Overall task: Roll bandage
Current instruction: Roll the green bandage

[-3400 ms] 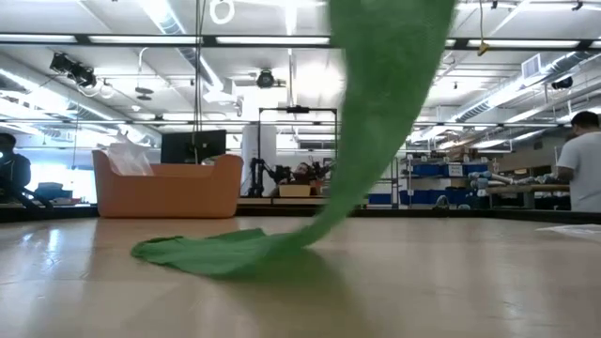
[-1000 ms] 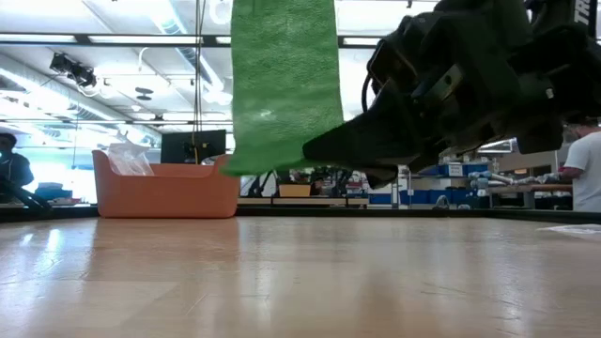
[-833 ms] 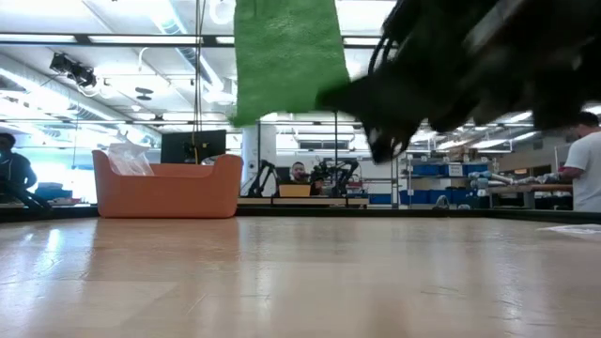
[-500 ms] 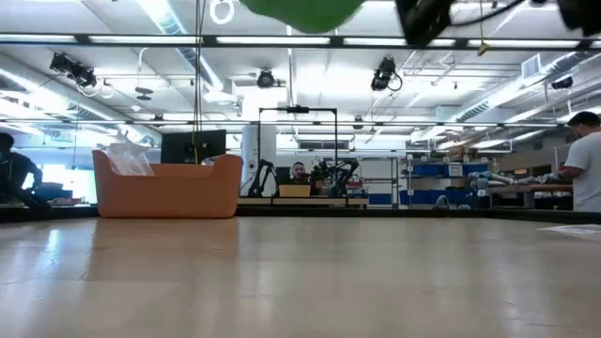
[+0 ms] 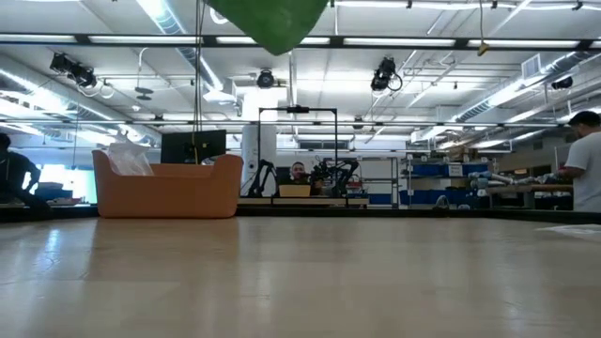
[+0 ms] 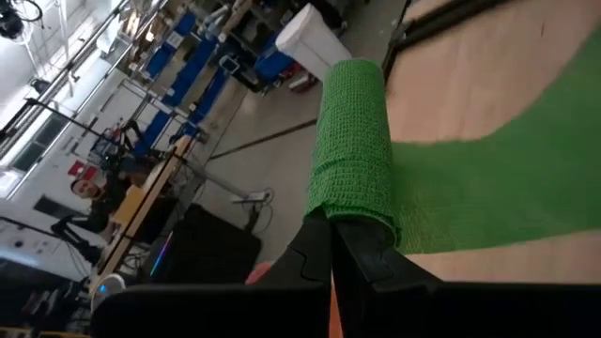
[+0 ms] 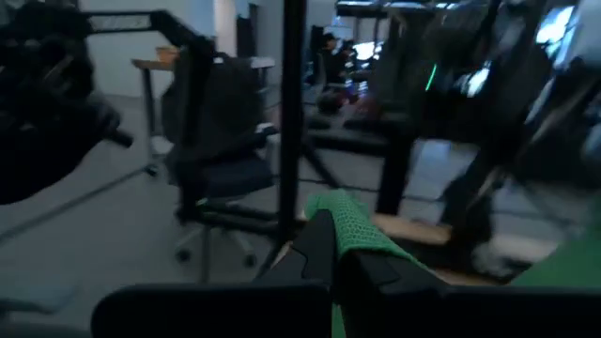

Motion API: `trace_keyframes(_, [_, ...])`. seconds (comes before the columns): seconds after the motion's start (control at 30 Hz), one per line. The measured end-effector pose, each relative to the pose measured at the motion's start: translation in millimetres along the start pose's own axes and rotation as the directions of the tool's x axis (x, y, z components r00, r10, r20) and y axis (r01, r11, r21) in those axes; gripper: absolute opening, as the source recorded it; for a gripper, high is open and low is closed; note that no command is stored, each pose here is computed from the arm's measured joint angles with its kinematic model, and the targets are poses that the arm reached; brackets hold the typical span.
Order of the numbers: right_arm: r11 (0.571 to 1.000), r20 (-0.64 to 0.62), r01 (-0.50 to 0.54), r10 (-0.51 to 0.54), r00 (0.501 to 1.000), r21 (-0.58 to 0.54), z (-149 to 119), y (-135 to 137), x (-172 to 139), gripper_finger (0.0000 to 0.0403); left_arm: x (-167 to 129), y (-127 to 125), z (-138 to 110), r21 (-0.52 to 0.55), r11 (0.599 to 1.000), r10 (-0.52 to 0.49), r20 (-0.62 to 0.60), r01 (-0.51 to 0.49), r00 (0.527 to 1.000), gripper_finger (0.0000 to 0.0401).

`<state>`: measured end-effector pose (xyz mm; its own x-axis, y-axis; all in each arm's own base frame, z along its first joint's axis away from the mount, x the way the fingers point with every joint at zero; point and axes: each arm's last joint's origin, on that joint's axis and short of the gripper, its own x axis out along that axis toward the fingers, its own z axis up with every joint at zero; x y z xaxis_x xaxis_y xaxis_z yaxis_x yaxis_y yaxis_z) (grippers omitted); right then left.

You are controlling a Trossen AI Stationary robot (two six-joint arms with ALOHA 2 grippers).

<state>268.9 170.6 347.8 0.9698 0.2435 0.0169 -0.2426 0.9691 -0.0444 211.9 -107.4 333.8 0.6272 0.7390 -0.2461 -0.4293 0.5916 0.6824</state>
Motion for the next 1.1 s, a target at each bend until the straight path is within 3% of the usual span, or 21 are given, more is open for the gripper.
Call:
trace_keyframes(0.2, [0.990, 0.053, 0.098, -0.093, 0.994, -0.098, 50, -7, 0, 0.0000, 8, -26, -21, -0.009, 0.999, -0.033, -0.011, 0.033, 0.999, 0.0001])
trace_keyframes(0.47, [0.955, 0.142, 0.248, -0.226, 0.964, -0.163, 90, -19, -4, 0.0000, 15, -48, -35, -0.034, 0.997, -0.071, 0.006, 0.072, 0.997, 0.0001])
trace_keyframes(0.93, [0.898, 0.245, 0.416, -0.374, 0.894, -0.144, 126, -59, -6, 0.0000, 41, -73, -32, -0.058, 0.978, -0.196, 0.104, 0.202, 0.975, 0.0001])
trace_keyframes(1.1, [0.875, 0.270, 0.468, -0.423, 0.865, -0.126, 134, -75, -7, 0.0000, 56, -90, -30, -0.009, 0.971, -0.238, 0.103, 0.241, 0.966, 0.0001])
